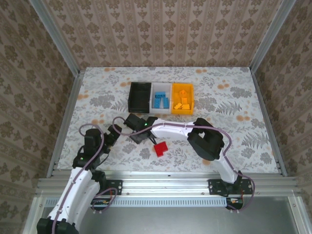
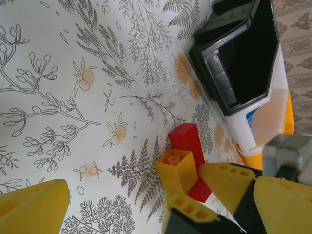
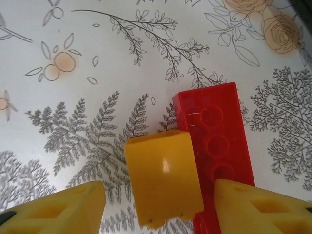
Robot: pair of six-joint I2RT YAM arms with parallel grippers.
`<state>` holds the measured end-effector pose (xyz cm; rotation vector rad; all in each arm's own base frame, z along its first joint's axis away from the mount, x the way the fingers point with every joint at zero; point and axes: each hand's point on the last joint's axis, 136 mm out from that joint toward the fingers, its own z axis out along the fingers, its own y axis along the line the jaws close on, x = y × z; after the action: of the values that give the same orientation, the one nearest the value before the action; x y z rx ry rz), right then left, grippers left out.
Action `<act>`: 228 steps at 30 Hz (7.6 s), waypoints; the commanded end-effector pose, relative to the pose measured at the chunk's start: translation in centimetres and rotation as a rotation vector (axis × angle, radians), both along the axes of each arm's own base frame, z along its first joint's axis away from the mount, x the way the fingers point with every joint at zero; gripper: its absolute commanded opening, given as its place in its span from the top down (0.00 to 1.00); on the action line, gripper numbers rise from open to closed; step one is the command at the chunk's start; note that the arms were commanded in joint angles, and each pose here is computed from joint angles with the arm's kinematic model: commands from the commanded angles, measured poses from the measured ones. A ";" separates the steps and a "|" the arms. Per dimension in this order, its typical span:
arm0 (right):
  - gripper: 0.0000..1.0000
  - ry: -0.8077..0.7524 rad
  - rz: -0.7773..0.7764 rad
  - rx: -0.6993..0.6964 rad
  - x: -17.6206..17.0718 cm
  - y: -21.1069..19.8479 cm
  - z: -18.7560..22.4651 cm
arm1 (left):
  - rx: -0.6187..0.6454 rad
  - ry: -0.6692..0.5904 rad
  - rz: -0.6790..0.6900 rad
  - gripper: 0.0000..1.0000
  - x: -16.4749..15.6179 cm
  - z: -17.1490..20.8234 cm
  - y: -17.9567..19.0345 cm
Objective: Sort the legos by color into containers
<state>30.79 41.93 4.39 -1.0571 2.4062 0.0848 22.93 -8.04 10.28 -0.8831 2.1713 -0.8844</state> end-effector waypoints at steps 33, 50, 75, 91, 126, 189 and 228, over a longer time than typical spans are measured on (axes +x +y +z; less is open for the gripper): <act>0.69 -0.055 -0.041 0.231 -0.3 -1.8 9.4 | -0.018 -0.015 0.022 0.02 0.3 0.8 0.2; 0.71 0.182 -0.020 0.205 -3.6 -0.2 1.3 | -0.031 -0.010 0.019 0.02 0.3 0.4 0.1; 0.34 0.220 0.048 0.104 -5.1 1.8 -1.4 | -0.017 -0.006 0.027 0.01 0.2 -0.1 0.3; 0.22 0.064 0.088 0.139 -2.5 -0.3 3.5 | -0.026 -0.003 0.025 0.02 0.7 -0.1 0.1; 0.65 0.131 0.036 0.045 -3.0 0.8 -1.2 | -0.014 -0.011 0.031 0.02 0.1 -0.1 0.5; 0.32 -0.160 -0.556 0.285 13.5 -22.9 12.1 | 0.790 0.297 -0.638 0.04 7.3 -5.3 -12.6; 0.34 -0.210 -0.480 0.324 9.1 -21.6 14.7 | 0.848 0.119 -0.595 0.39 13.5 3.1 -12.4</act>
<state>40.37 20.24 18.14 -0.3239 2.3127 0.1560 34.26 -21.79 10.31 0.1180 2.6684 -0.1257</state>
